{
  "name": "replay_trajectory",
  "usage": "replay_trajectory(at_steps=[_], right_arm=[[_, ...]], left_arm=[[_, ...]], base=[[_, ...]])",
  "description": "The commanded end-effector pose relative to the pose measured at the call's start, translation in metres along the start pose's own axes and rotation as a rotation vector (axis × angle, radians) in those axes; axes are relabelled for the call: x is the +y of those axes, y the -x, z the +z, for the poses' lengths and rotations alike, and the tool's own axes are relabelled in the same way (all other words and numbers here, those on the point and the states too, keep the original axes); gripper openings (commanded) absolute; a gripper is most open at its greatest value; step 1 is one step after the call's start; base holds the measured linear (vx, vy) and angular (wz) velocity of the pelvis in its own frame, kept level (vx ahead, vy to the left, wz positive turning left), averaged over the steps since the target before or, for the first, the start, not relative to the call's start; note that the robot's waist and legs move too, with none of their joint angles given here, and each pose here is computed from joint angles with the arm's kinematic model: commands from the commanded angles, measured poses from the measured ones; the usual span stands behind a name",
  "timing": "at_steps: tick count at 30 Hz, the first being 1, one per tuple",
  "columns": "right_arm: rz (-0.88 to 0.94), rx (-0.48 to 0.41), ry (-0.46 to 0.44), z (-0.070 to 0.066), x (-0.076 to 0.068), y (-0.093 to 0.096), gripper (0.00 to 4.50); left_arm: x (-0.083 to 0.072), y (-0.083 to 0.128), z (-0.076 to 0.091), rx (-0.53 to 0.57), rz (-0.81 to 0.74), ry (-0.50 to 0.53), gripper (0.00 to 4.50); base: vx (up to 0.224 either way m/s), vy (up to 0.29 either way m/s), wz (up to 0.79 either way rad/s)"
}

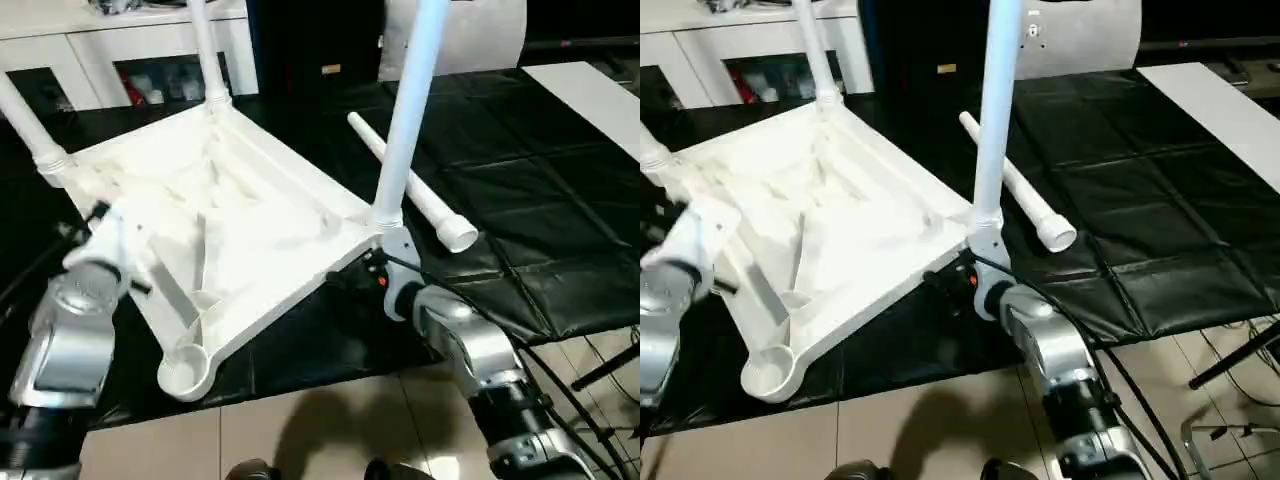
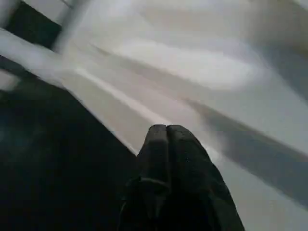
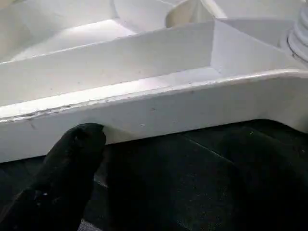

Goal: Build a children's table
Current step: Rotate table base

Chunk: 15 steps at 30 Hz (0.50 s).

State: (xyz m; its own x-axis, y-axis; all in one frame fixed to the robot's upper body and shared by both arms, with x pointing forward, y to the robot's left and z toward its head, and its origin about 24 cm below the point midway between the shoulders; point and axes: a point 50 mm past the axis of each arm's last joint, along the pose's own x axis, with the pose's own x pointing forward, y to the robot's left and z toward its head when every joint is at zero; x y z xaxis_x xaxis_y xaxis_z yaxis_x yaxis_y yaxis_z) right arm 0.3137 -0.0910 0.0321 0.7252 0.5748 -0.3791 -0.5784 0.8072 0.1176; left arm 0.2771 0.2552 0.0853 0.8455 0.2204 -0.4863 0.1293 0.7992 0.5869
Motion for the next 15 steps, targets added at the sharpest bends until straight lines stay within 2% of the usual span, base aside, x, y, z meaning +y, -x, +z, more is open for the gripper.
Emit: replay_trajectory(at_steps=[1,2,4,6,8,12,14,15], right_arm=[[-0.014,0.017,-0.001,-0.002,0.0,-0.004,4.5],[-0.003,0.013,-0.005,-0.001,0.003,-0.007,4.5],[0.008,0.005,-0.012,0.001,0.005,-0.01,4.5],[0.017,-0.01,-0.016,0.004,0.006,-0.013,4.5],[0.022,-0.012,0.0,0.007,0.006,-0.017,4.5],[0.026,-0.017,0.004,0.008,0.007,-0.019,4.5],[0.032,-0.025,0.0,0.012,0.006,-0.022,4.5],[0.035,-0.028,0.006,0.014,0.007,-0.024,4.5]], left_arm=[[-0.005,0.005,0.0,0.014,-0.077,-0.018,0.07],[-0.015,0.009,-0.003,0.026,-0.181,-0.042,0.07],[-0.022,0.013,-0.004,0.023,-0.268,-0.062,0.07],[-0.034,0.02,0.005,-0.051,-0.421,-0.085,0.07],[-0.04,0.026,0.011,-0.099,-0.532,-0.1,0.07],[-0.044,0.03,0.01,-0.112,-0.63,-0.12,0.07],[-0.053,0.044,0.009,-0.156,-0.824,-0.21,0.07],[-0.059,0.05,0.01,-0.185,-0.926,-0.223,0.07]], base=[[0.0,0.0,0.0],[0.0,0.0,0.0],[0.0,0.0,0.0],[0.0,0.0,0.0],[0.0,0.0,0.0],[0.0,0.0,0.0],[0.0,0.0,0.0],[0.0,0.0,0.0]])
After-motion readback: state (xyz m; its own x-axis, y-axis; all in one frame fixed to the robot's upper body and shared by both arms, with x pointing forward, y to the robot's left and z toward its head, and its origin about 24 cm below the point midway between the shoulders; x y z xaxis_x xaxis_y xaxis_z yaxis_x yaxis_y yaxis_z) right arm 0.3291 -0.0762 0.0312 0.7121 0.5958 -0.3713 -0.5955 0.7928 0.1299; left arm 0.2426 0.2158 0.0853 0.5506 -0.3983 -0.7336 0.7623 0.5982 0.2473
